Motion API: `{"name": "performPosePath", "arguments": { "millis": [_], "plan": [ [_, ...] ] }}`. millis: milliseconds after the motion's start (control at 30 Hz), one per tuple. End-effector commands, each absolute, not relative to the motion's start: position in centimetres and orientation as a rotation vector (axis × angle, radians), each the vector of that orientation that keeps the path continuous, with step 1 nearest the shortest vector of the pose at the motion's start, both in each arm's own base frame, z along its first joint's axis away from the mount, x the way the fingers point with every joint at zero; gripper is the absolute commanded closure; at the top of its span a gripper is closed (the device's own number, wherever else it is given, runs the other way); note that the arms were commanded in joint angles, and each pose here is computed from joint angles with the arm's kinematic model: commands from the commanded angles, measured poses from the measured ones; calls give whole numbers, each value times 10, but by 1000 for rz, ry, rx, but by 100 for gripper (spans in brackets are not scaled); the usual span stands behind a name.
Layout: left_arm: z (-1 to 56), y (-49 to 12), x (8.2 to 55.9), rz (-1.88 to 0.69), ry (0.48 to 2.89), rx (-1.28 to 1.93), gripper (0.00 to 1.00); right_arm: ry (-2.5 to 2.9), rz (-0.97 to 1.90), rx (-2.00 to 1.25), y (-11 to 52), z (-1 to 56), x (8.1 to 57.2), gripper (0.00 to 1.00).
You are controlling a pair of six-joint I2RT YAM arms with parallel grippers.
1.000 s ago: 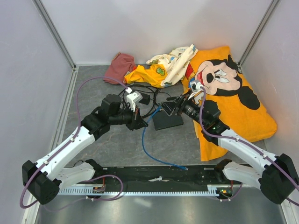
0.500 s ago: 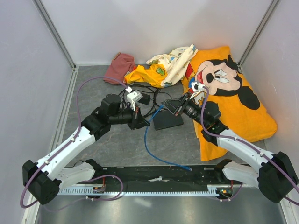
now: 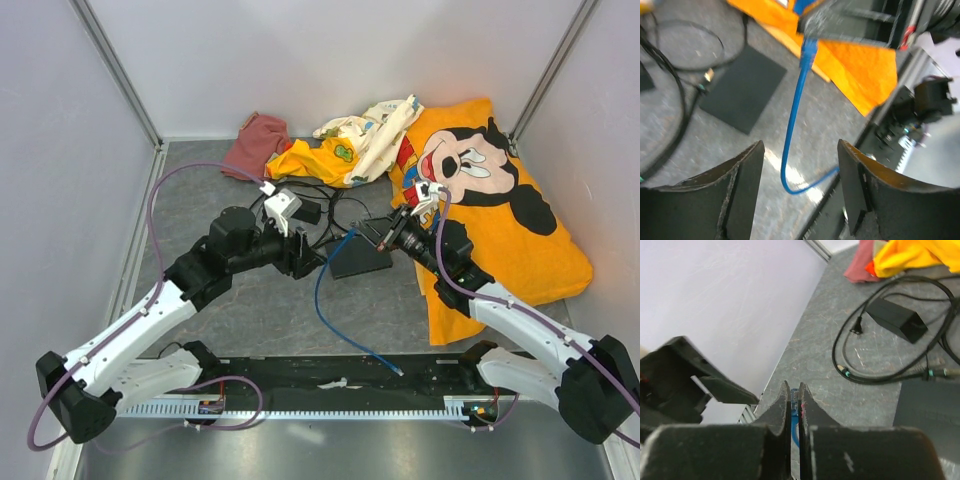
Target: Insert the plug into the switch port
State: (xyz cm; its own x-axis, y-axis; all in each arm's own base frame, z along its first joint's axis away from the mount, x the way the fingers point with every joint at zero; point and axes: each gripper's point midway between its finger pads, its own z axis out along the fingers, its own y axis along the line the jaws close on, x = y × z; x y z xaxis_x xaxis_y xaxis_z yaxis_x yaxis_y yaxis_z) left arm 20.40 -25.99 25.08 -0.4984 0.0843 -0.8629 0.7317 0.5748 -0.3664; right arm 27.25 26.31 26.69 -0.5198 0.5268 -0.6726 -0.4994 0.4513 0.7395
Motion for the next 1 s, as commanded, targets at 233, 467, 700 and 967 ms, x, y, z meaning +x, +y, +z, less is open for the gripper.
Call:
{"name": "performPosePath", "arguments": {
  "millis": [233,467,700,967],
  "plan": [
    [290,-307,247,-623,1589,686,32,1777,1274,259,251,248,271,100],
    [274,-331,259,-575,1551,746,41,1758,1295,267,250,254,267,100],
    [266,-345,256,-595,1541,798,49,1760,1301,266,250,253,266,100],
    [248,-351,250,-607,1565,851,53,1752,1314,264,250,256,264,100]
  ]
}}
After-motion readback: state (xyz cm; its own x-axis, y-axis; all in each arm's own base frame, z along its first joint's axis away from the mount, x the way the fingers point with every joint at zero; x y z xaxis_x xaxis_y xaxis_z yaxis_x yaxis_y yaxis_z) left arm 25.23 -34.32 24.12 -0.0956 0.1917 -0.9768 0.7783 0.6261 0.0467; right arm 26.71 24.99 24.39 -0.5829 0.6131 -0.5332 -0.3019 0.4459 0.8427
